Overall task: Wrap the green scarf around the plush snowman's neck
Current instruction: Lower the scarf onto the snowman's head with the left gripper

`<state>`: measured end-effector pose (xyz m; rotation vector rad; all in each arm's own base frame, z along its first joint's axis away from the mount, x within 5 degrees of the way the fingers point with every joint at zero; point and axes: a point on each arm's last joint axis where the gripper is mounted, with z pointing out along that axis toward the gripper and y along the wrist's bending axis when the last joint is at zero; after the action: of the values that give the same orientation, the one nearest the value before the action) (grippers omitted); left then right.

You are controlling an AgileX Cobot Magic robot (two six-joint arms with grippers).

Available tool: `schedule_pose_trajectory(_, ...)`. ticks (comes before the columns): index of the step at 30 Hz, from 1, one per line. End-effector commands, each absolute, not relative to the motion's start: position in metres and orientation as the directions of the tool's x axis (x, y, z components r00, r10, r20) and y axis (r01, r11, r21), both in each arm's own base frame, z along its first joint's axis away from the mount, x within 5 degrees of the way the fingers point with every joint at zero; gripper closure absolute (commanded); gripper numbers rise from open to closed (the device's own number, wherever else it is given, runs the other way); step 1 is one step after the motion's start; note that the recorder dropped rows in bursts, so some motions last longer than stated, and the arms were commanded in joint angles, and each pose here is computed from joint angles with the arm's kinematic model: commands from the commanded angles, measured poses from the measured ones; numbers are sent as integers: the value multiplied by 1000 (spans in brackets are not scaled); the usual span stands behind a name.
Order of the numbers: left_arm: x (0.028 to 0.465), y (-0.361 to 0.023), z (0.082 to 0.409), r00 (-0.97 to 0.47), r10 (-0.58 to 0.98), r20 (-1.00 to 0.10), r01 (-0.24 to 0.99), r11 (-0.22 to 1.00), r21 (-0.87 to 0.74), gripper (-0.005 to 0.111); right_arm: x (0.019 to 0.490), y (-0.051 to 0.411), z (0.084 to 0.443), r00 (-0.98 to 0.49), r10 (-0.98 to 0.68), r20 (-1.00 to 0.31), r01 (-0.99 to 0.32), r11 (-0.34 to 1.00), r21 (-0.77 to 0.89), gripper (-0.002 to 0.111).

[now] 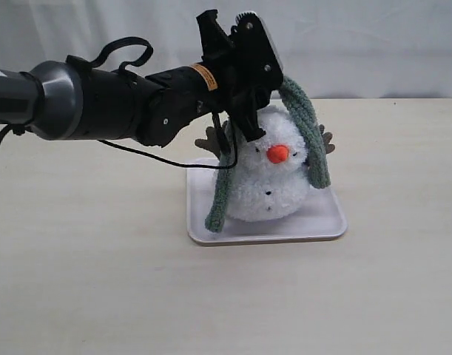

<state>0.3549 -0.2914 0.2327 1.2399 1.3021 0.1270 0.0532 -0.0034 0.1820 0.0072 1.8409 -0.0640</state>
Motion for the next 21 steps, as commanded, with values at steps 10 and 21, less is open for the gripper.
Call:
schedule_pose_trajectory(10,349,-287,235,218,696,-684,644,424,637,54,53,-4,182,-261,-36,-965,41,998,-48,104)
schedule_pose_trajectory(21,346,-289,235,124,736,-666,742,377,555,54,53,-4,182,-261,-36,-965,41,998,-48,104)
